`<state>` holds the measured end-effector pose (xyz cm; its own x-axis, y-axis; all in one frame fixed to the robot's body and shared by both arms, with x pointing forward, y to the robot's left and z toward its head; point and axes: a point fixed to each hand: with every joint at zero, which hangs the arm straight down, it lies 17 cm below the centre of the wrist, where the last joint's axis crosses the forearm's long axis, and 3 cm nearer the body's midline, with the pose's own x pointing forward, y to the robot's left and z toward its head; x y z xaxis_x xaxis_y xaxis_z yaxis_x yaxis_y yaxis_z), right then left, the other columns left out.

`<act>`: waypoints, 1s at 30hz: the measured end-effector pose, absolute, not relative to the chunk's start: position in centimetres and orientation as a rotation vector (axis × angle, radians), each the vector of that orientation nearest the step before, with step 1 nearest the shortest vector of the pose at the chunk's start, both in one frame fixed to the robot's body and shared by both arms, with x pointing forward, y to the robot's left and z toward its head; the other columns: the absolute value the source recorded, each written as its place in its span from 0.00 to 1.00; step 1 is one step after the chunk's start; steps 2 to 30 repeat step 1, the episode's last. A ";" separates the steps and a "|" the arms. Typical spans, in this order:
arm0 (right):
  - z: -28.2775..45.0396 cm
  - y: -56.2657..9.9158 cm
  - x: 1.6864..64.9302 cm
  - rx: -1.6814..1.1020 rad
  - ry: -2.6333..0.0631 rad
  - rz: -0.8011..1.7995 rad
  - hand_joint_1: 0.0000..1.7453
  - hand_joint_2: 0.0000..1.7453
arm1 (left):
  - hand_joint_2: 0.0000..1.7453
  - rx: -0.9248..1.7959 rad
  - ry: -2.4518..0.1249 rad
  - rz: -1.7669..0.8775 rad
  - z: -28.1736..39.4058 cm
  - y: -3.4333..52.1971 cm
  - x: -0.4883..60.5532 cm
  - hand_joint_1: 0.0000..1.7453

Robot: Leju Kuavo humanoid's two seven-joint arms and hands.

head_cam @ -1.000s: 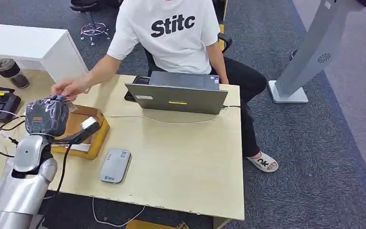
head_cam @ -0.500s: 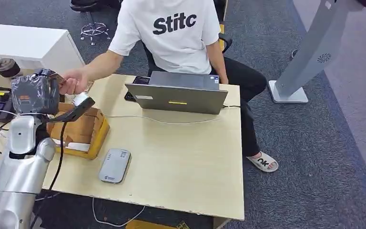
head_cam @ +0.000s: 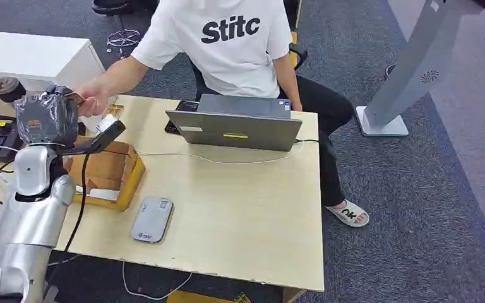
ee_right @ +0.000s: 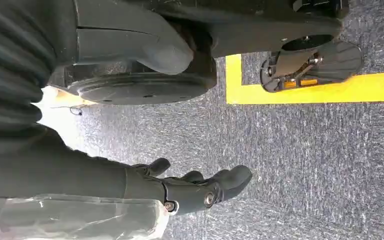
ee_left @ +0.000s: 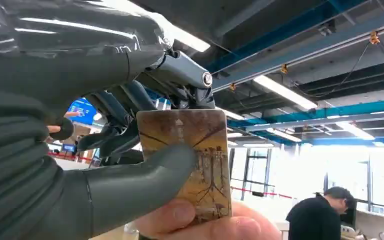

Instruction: Pass the card to the sensor for recognition and then transmit it.

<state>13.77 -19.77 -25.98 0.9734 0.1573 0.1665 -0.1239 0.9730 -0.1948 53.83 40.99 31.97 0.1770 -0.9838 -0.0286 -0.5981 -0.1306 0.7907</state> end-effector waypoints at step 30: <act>-26.0 -19.8 13.8 -0.184 -0.183 0.142 0.00 1.00 | 1.00 1.813 -1.492 -0.760 31.9 41.0 54.0 0.00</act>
